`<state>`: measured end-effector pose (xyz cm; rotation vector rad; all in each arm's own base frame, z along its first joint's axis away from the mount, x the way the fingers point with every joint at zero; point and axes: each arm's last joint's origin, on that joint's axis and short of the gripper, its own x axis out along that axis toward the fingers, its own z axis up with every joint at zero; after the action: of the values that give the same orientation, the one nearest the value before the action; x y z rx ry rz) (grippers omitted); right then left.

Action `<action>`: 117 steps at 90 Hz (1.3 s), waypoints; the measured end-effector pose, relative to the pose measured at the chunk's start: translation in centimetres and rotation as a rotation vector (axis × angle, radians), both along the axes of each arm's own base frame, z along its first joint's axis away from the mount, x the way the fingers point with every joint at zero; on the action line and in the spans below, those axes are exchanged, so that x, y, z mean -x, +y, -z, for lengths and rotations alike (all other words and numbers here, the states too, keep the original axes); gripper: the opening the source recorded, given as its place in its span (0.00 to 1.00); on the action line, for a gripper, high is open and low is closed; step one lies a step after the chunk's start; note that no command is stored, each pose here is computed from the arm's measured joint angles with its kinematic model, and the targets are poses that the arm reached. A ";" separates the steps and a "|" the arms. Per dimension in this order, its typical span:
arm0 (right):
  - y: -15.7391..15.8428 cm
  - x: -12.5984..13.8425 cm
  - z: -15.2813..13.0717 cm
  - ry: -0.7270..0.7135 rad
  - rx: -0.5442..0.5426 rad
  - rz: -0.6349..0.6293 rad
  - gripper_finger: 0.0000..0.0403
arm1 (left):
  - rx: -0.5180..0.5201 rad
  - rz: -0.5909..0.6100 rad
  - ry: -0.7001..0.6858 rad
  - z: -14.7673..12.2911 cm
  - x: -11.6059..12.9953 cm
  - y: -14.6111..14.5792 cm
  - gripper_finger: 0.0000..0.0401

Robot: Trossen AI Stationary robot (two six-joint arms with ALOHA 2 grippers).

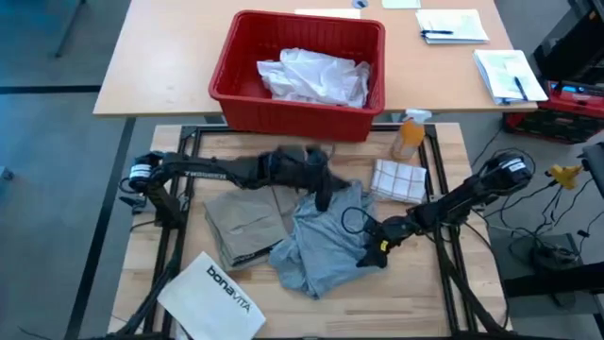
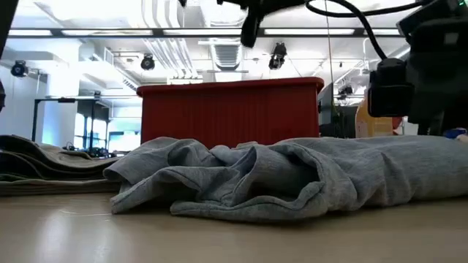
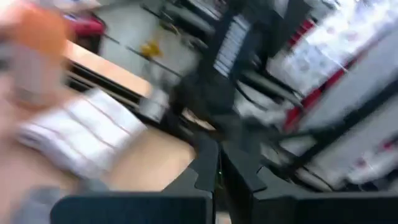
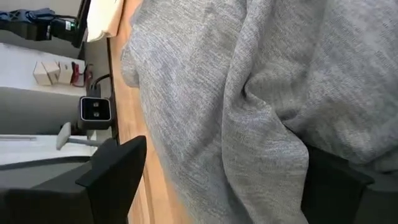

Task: Fold laundry
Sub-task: Fold the gray shirt

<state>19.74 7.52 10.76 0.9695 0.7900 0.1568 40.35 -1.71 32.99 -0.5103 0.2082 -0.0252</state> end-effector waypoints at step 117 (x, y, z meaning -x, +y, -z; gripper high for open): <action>0.0 0.2 0.3 0.017 0.016 -0.042 0.85 | 0.659 -0.423 0.258 16.7 6.8 -21.2 0.79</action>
<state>19.54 7.54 10.50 0.9411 0.8260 0.1789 33.57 -22.91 16.31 -1.2088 0.3423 0.3986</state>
